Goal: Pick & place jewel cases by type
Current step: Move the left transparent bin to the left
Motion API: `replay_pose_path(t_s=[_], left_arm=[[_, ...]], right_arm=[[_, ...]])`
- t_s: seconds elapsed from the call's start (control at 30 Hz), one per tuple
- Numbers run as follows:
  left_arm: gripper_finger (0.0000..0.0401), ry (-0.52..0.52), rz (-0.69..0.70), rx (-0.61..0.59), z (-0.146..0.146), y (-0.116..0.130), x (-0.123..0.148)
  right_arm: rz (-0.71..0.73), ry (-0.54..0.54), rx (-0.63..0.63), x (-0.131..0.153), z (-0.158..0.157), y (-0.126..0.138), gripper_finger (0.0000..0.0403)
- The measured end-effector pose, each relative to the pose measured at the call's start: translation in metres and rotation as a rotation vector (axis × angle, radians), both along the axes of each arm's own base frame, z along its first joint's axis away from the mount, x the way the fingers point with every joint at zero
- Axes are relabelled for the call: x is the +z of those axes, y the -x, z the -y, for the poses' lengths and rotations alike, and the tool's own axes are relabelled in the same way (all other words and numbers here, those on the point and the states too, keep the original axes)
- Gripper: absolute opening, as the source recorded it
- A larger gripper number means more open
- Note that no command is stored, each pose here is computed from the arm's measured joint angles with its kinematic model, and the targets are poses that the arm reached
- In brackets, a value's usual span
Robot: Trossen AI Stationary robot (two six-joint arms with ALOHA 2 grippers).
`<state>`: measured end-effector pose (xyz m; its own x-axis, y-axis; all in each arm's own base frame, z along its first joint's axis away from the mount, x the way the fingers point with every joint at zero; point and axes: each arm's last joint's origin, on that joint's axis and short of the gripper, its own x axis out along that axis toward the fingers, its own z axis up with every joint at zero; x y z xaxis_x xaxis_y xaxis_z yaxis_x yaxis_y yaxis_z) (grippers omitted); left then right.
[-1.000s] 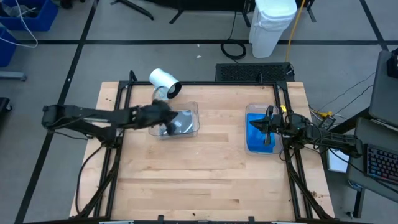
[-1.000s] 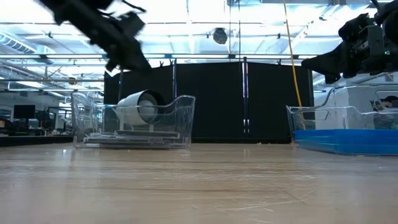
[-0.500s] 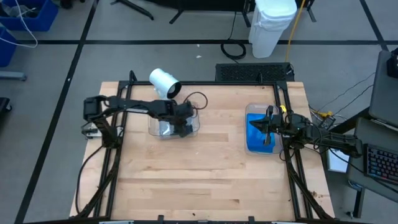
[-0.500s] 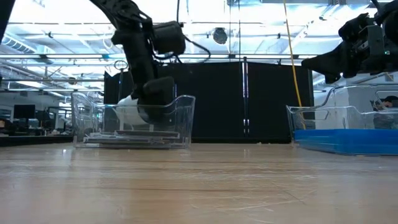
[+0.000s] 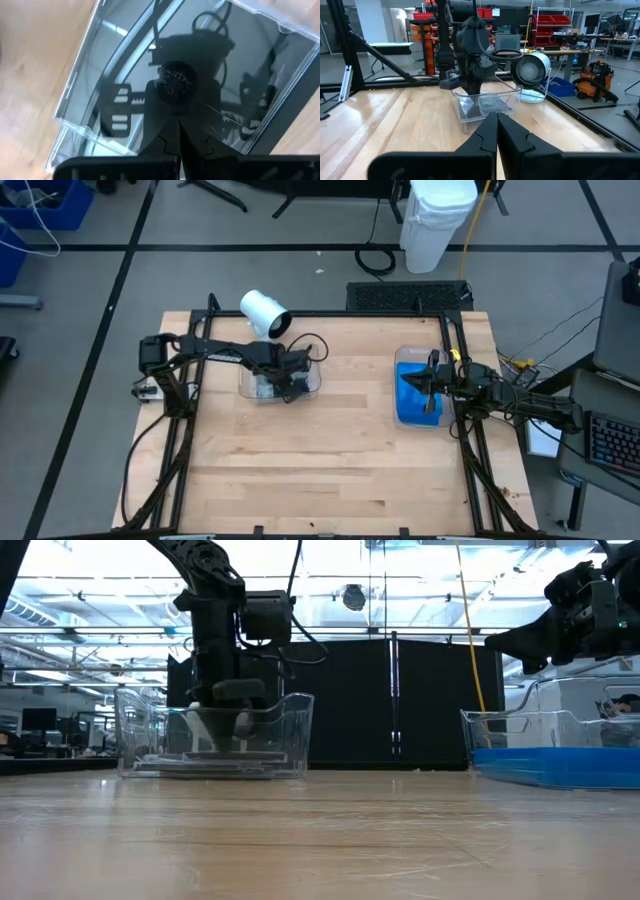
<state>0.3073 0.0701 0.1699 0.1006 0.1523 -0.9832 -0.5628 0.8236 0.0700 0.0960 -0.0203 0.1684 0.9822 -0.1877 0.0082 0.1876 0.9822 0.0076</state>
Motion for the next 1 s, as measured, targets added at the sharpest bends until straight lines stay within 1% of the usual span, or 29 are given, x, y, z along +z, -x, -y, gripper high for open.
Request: replay_pose_path(t_s=[0.13,0.4,0.53,0.73,0.87,1.0], left_arm=[[0.0001,0.008,-0.04,0.029,0.001,0.004,0.0],[0.0,0.02,-0.095,0.031,0.002,0.01,-0.001],[0.0,0.033,-0.158,0.037,0.003,0.016,-0.001],[0.0,0.05,-0.25,0.083,0.005,0.025,0.0],[0.0,0.048,-0.284,0.103,0.008,0.028,0.0],[0.0,0.049,-0.317,0.089,0.013,0.03,0.0]], right_arm=[[0.0,0.0,0.0,0.0,0.0,0.0,0.0],[0.0,0.0,0.0,0.0,0.0,0.0,0.0],[0.0,0.0,0.0,0.0,0.0,0.0,0.0],[0.0,0.0,0.0,0.0,0.0,0.0,0.0],[0.0,0.0,0.0,0.0,0.0,0.0,0.0],[0.0,0.0,0.0,0.0,0.0,0.0,0.0]])
